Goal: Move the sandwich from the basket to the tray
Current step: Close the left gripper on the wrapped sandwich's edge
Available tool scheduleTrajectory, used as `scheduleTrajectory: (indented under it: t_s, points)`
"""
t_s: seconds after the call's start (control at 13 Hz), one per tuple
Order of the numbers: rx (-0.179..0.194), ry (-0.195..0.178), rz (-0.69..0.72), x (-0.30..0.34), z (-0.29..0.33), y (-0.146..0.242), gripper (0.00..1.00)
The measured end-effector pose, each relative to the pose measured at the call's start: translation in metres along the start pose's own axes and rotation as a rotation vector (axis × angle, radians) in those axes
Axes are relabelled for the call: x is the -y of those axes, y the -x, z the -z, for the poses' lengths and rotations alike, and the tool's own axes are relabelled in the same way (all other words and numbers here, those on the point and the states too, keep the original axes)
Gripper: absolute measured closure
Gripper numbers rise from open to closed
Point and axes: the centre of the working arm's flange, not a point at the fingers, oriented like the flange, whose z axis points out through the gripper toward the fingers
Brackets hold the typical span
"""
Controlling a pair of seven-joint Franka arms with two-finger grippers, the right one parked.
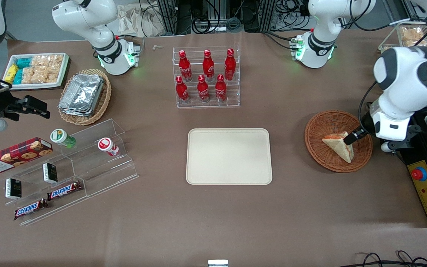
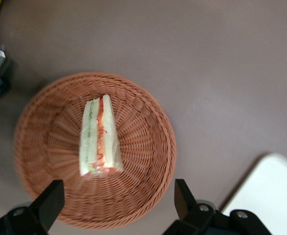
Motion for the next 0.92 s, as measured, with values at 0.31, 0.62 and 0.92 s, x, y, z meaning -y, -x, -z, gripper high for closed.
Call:
scheduleTrajectory:
  t_s: [0.31, 0.62, 0.92]
  points:
    - [0.036, -0.031, 0.11, 0.024, -0.064, -0.005, 0.0]
    - [0.042, -0.038, 0.143, 0.038, -0.118, -0.014, 0.0]
    - [0.05, -0.047, 0.156, 0.043, -0.142, -0.015, 0.0]
